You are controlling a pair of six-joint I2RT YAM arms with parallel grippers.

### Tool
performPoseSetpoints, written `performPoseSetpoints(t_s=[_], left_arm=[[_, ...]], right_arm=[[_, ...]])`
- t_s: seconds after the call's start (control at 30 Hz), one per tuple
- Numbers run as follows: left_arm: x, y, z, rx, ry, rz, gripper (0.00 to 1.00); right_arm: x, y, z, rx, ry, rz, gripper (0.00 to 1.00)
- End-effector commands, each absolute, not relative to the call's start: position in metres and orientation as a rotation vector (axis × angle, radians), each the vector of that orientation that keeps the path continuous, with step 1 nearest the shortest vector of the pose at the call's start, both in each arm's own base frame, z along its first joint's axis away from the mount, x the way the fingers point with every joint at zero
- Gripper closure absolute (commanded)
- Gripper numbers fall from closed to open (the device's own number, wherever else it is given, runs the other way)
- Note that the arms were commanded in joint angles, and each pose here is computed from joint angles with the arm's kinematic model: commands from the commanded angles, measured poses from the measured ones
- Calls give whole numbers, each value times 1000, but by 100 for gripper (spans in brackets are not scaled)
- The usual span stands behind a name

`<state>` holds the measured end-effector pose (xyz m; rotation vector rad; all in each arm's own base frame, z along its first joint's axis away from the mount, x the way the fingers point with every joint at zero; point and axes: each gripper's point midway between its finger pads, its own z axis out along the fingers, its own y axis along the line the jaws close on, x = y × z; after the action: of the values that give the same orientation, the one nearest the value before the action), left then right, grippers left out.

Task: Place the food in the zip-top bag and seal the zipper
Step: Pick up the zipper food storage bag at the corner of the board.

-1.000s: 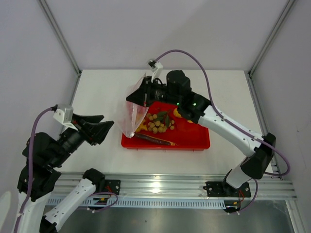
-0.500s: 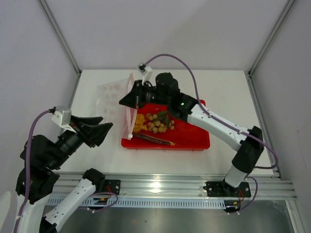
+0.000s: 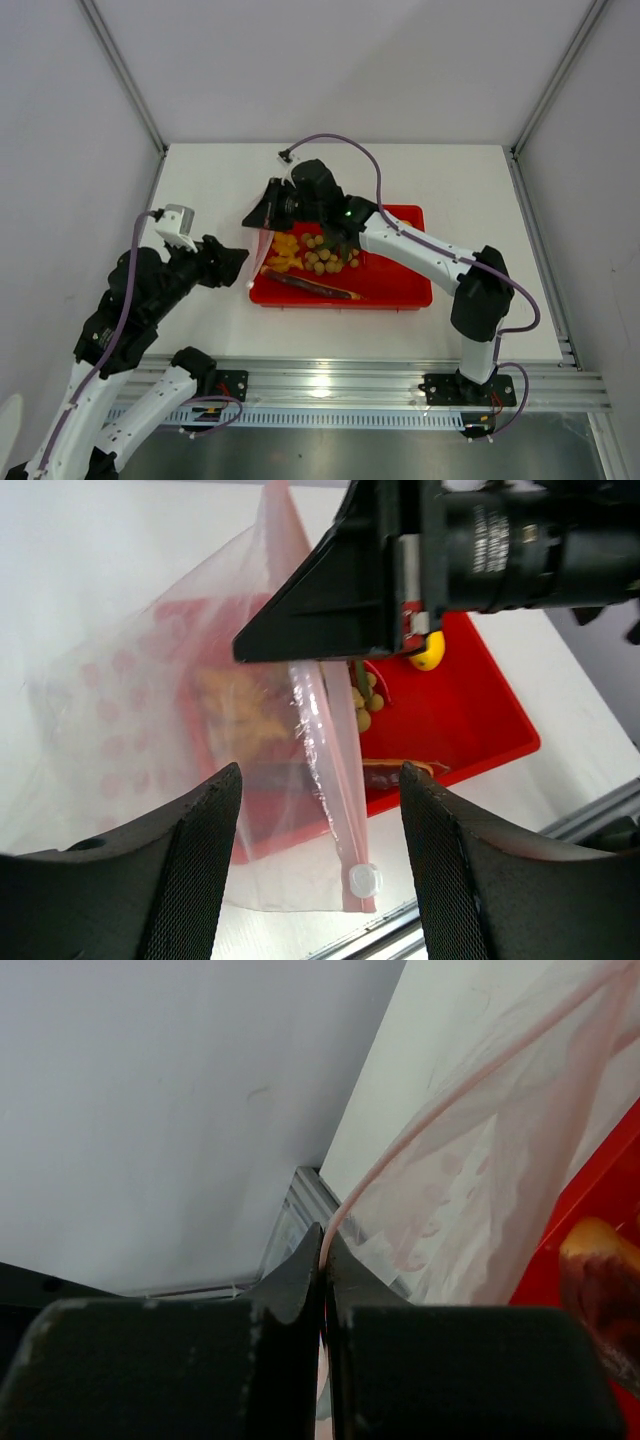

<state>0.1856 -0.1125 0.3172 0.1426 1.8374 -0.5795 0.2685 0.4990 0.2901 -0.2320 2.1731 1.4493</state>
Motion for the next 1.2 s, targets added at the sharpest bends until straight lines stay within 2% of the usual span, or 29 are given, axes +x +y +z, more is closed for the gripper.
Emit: performPoseSetpoints(t_s=[0.0,0.6,0.83,1.17], left_arm=[[195,-108,315,90,1833,-542,33],[213,-139,297,143,1912,-558,31],[222,-134,274,108,1990,-455,34],[223,-129,281,81,1948,-446,38]], right_arm=[[274,497,327,-74,2143,1480,100],[271,501,317,-27,2207,1326,100],[265,502,319,-30,2205,1329,100],[262,496,317,-37,2205,1334,100]])
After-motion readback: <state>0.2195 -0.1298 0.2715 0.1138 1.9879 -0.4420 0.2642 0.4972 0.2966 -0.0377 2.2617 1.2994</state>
